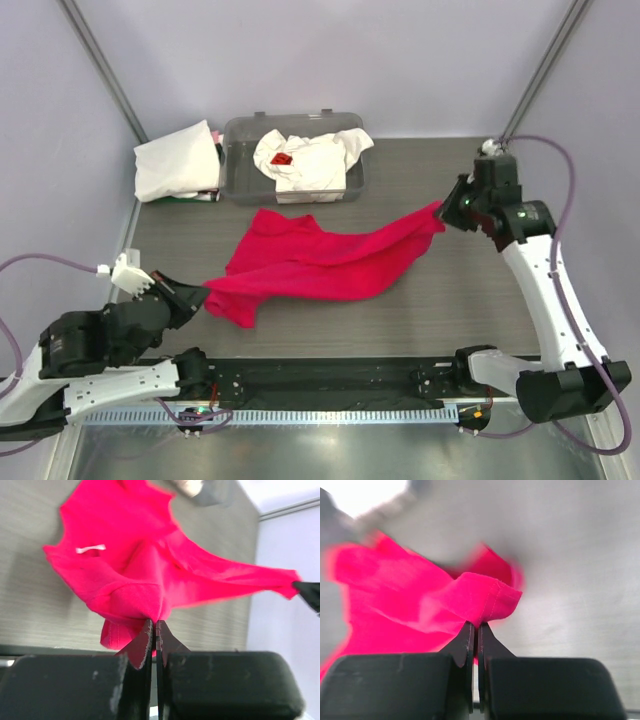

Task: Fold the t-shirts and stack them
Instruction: Flatten the tshirt out

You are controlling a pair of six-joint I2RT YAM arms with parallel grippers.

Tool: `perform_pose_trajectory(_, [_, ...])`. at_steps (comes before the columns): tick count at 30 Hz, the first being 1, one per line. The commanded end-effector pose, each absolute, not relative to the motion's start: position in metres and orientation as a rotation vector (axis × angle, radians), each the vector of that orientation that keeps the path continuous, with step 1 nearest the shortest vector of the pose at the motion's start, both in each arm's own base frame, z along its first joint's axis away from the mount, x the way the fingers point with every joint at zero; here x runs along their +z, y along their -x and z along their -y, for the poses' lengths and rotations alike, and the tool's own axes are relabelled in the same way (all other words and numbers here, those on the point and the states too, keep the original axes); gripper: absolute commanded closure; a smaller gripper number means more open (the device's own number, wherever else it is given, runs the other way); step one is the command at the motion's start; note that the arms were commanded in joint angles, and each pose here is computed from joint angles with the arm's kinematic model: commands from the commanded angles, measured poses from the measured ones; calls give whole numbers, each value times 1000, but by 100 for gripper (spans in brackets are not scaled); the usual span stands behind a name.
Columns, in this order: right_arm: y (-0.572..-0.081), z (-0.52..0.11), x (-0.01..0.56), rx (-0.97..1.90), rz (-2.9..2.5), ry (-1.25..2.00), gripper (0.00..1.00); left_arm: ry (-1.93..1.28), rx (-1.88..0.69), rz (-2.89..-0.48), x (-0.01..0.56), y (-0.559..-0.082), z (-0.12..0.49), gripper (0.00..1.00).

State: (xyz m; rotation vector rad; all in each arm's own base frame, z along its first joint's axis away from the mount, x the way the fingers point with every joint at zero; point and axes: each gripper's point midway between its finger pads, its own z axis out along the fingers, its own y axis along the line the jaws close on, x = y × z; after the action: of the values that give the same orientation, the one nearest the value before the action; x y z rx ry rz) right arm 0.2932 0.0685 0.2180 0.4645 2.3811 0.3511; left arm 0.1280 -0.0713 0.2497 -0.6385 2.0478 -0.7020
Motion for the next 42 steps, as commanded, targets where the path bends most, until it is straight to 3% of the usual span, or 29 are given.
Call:
perform_pose_trajectory(1, [-295, -57, 266, 280, -2340, -469, 99, 582, -622, -1983, 279, -135, 53, 100])
perform_pose_trajectory(4, [-324, -47, 284, 218, -2298, -492, 99, 573, -574, -1958, 288, -139, 47, 100])
perform_pose_trajectory(10, [-389, -29, 211, 91, -2430, -587, 96, 571, -551, -1998, 269, -136, 49, 100])
perform_pose_trajectory(12, [-412, -29, 166, 111, -2492, -622, 85, 591, -557, -2024, 251, -134, 53, 99])
perform_pose_trajectory(15, [-442, -43, 130, 162, -2594, -553, 54, 598, -583, -2046, 231, -134, 64, 99])
perform_pose_trajectory(16, [-444, -44, 113, 141, -2655, -549, 50, 599, -598, -2049, 230, -133, 68, 100])
perform_pose_trajectory(18, [-434, -43, 120, 98, -2619, -533, 35, 591, -601, -2072, 224, -133, 76, 100])
perform_pose_trajectory(20, [-421, -39, 130, 90, -2577, -551, 28, 584, -578, -2092, 219, -132, 77, 100])
perform_pose_trajectory(24, [-353, -22, 125, 5, -2556, -647, 28, 567, -532, -2117, 209, -133, 82, 100])
perform_pose_trajectory(26, [-324, -30, 148, 112, -2468, -681, 28, 570, -542, -2111, 208, -135, 86, 100])
perform_pose_trajectory(33, [-202, -88, 87, 385, -2585, -743, 39, 557, -561, -2108, 204, -140, 102, 100])
perform_pose_trajectory(42, [-179, -90, 30, 346, -2646, -792, 52, 541, -557, -2133, 202, -139, 110, 100])
